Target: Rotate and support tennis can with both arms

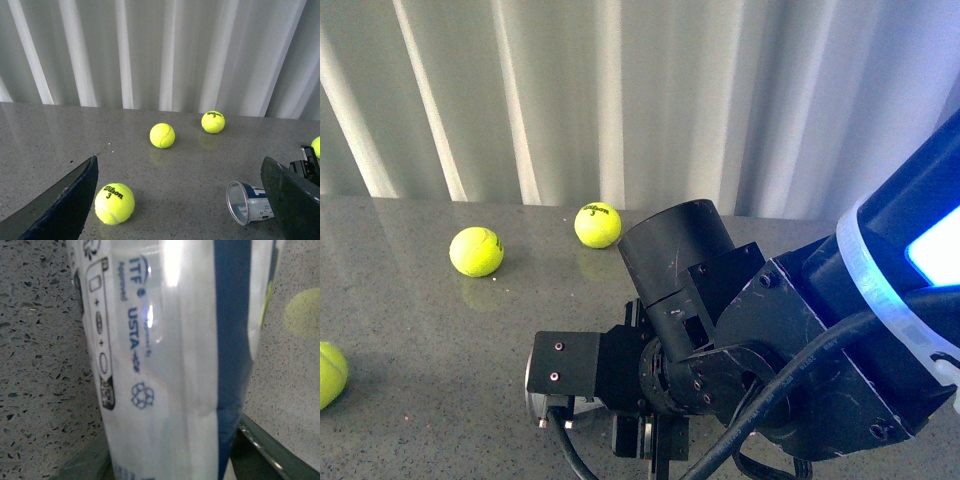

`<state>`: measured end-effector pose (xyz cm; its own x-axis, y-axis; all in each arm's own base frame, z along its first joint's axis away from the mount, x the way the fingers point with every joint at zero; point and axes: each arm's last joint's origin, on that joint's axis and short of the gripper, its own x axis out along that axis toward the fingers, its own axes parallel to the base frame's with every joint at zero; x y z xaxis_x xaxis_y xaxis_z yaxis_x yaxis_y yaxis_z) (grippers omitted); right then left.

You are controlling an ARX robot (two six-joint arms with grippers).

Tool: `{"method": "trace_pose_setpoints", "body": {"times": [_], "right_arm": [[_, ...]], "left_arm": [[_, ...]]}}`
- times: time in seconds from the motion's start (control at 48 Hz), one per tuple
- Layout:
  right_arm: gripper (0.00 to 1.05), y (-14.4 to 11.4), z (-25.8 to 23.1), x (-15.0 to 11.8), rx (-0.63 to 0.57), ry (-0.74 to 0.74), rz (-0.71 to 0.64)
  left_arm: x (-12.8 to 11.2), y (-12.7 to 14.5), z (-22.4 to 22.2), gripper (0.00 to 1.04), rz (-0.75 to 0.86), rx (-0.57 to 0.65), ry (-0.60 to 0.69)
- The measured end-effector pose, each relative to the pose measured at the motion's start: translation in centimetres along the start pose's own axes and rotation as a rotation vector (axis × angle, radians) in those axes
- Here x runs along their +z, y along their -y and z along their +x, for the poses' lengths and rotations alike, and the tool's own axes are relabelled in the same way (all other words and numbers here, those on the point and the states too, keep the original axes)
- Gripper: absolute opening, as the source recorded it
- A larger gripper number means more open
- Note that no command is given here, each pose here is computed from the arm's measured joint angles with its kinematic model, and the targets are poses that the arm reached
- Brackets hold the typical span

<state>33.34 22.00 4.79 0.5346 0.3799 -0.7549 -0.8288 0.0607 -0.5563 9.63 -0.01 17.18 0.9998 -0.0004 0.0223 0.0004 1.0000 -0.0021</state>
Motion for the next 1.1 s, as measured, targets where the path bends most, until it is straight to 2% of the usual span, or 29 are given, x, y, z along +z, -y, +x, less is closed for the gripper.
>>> {"method": "trace_pose_setpoints", "body": {"times": [0.167, 0.312, 0.5, 0.729, 0.812, 0.938, 1.021, 1.104], "right_arm": [[0.75, 0.0, -0.4, 0.1, 0.01, -0.001, 0.019], [1.0, 1.6, -2.5, 1.1, -0.029, 0.044, 0.102], [0.98, 5.0, -7.8, 1.8, -0.15, 0.126, 0.265], [0.98, 6.8, -17.1, -0.7, -0.257, 0.266, 0.536], [0.98, 7.6, -20.9, -2.1, -0.397, 0.317, 0.652], [0.98, 8.0, -28.0, -5.3, -0.734, 0.436, 0.889], [0.98, 6.3, -32.4, -7.0, -0.913, 0.525, 1.044], [0.98, 3.5, -34.9, -8.1, -1.088, 0.563, 1.067]], "left_arm": [[0.0, 0.0, 0.0, 0.98, 0.0, 0.0, 0.0], [0.0, 0.0, 0.0, 0.98, 0.0, 0.0, 0.0], [0.0, 0.0, 0.0, 0.98, 0.0, 0.0, 0.0], [0.0, 0.0, 0.0, 0.98, 0.0, 0.0, 0.0], [0.0, 0.0, 0.0, 0.98, 0.0, 0.0, 0.0], [0.0, 0.0, 0.0, 0.98, 0.0, 0.0, 0.0], [0.0, 0.0, 0.0, 0.98, 0.0, 0.0, 0.0], [0.0, 0.0, 0.0, 0.98, 0.0, 0.0, 0.0]]}}
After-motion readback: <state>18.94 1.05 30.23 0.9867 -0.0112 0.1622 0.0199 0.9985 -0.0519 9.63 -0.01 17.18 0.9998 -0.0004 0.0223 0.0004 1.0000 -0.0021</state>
